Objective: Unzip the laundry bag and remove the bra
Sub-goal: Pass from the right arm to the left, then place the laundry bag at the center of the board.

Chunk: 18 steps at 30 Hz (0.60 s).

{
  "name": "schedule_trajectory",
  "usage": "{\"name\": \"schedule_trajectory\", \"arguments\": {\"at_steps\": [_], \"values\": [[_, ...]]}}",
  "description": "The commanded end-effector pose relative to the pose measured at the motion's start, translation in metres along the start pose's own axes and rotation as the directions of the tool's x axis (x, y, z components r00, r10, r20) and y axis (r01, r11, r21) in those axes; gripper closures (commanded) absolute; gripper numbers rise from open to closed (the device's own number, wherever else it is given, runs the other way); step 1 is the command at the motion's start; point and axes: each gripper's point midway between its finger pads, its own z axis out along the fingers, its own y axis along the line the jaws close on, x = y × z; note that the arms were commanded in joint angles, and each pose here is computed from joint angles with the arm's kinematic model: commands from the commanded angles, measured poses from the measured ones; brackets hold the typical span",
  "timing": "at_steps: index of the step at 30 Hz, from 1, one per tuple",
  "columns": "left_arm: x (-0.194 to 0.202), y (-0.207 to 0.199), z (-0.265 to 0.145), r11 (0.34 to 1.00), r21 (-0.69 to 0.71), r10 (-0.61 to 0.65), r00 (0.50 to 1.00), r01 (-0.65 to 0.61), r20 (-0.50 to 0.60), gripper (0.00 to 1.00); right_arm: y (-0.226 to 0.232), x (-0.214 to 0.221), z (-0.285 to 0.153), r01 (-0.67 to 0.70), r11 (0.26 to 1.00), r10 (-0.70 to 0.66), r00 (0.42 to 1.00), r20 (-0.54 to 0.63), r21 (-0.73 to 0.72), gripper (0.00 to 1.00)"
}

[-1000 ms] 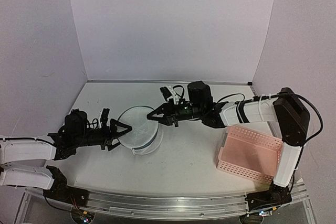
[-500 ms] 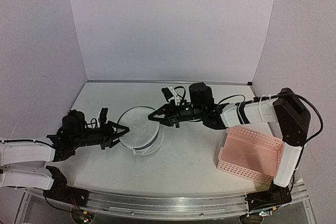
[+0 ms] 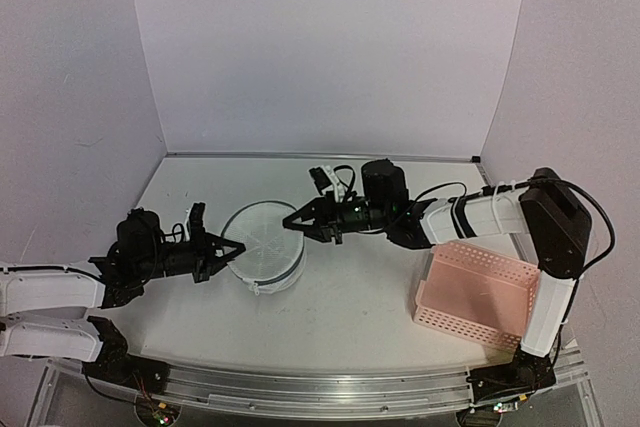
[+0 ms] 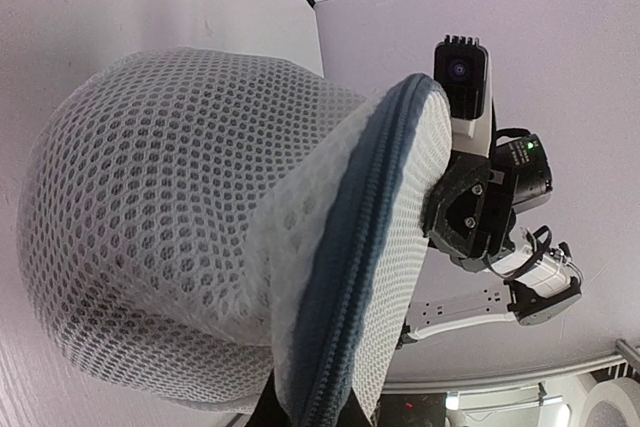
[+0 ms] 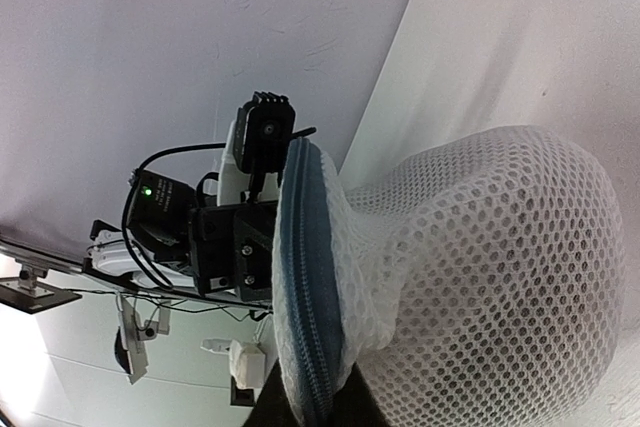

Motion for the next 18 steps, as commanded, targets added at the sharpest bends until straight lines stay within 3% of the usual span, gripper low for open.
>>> {"name": "schedule_trajectory", "arguments": {"at_steps": [1, 6, 18], "values": [[-0.016, -0.012, -0.002, 0.999, 0.037, -0.035, 0.996, 0.032, 0.081, 1.0, -0.004, 0.0, -0.004, 0.075, 0.997, -0.076, 0.996, 0.036, 0.032, 0.78], [-0.025, 0.002, -0.007, 0.994, 0.006, -0.105, 0.981, 0.106, 0.161, 1.0, -0.024, 0.007, -0.018, 0.103, 0.982, -0.111, 0.993, 0.045, 0.162, 0.57], [-0.042, 0.029, -0.007, 0.964, -0.041, -0.24, 0.926, 0.262, 0.291, 1.0, -0.015, 0.016, -0.048, 0.287, 0.843, -0.341, 0.939, 0.039, 0.455, 0.45]]}}
